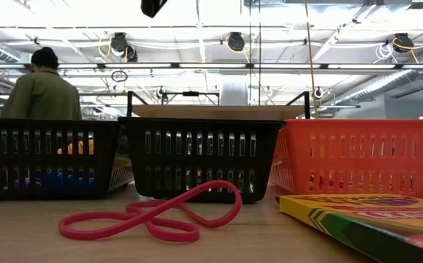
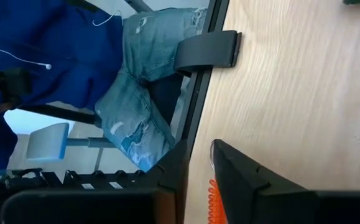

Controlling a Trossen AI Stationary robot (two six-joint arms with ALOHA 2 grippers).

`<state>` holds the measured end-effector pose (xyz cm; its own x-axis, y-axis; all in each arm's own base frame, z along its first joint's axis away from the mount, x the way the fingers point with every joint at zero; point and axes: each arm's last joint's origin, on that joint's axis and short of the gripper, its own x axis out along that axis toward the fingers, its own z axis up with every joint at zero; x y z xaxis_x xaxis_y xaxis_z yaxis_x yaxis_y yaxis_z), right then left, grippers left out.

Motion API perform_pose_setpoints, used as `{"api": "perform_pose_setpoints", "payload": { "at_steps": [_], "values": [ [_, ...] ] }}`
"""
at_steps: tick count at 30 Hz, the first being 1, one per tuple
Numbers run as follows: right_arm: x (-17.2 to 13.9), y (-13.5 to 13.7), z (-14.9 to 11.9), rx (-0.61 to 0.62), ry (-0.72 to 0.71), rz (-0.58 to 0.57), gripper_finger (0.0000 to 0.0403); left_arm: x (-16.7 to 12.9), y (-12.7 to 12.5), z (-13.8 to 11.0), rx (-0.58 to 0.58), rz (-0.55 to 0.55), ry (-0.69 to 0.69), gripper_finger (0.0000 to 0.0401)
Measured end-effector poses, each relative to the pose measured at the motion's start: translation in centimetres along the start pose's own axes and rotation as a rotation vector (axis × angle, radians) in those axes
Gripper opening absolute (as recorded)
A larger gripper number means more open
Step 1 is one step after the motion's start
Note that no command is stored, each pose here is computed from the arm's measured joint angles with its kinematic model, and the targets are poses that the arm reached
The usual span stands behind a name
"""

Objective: Pick & Place Office Desk Supplies
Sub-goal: Put the orange spring keychain into the left black bin

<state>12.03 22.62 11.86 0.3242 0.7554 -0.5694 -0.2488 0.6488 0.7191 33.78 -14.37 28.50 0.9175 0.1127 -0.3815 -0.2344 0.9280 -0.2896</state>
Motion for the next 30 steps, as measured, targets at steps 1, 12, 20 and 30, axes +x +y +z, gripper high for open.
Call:
{"api": "perform_pose_setpoints", "payload": {
  "at_steps": [1, 12, 20, 30],
  "values": [
    [0.0, -0.01, 0.01, 0.0, 0.0, -0.001, 0.0077, 0.0, 0.0, 0.0, 0.0, 0.0, 0.0, 0.0143],
    [-0.02, -0.17, 0.27, 0.053, -0.028, -0.017, 0.0115, -0.01, 0.0, 0.01, -0.001, 0.0, 0.0, 0.0143],
    [-0.04, -0.33, 0.51, 0.127, -0.038, -0.021, 0.0117, -0.01, 0.0, 0.01, 0.0, 0.0, 0.0, 0.0143],
    [-0.05, -0.36, 0.56, 0.138, -0.064, -0.035, 0.012, -0.01, -0.05, -0.02, 0.0, -0.017, 0.01, 0.0143]
  ]
}}
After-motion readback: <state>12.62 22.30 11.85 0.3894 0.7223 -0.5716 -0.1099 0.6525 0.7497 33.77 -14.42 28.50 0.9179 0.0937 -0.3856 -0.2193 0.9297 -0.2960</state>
